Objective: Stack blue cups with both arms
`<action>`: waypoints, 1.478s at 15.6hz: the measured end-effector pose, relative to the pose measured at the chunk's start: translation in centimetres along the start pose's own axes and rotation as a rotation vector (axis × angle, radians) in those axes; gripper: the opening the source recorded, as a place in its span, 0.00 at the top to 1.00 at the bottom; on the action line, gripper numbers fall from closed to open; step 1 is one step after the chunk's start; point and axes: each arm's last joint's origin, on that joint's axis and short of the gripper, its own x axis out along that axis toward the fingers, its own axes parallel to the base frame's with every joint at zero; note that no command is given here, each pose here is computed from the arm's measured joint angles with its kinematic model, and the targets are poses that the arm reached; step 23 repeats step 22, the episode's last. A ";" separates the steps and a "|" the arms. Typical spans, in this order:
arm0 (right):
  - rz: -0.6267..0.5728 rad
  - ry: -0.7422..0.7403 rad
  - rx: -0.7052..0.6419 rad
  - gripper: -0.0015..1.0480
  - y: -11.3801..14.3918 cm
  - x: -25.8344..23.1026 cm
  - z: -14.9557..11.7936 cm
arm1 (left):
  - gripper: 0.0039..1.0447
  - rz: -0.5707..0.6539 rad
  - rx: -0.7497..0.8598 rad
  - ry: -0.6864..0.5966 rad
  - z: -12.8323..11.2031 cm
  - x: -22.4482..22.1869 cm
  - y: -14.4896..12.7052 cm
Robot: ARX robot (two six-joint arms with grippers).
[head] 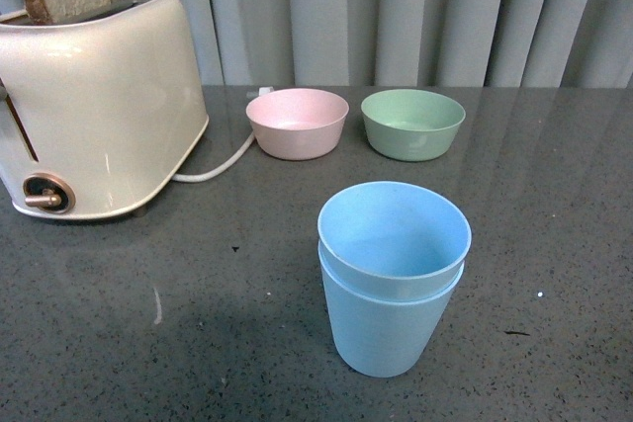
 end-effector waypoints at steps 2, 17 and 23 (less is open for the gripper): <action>0.000 0.000 0.000 0.63 0.0 0.0 0.0 | 0.06 0.000 0.000 0.000 0.0 0.0 0.0; 0.000 0.000 0.000 0.06 0.0 0.0 0.0 | 0.06 0.000 0.000 0.000 0.0 0.0 0.0; 0.000 0.000 0.000 0.06 0.0 0.0 0.0 | 0.06 0.000 0.000 0.000 0.0 0.0 0.0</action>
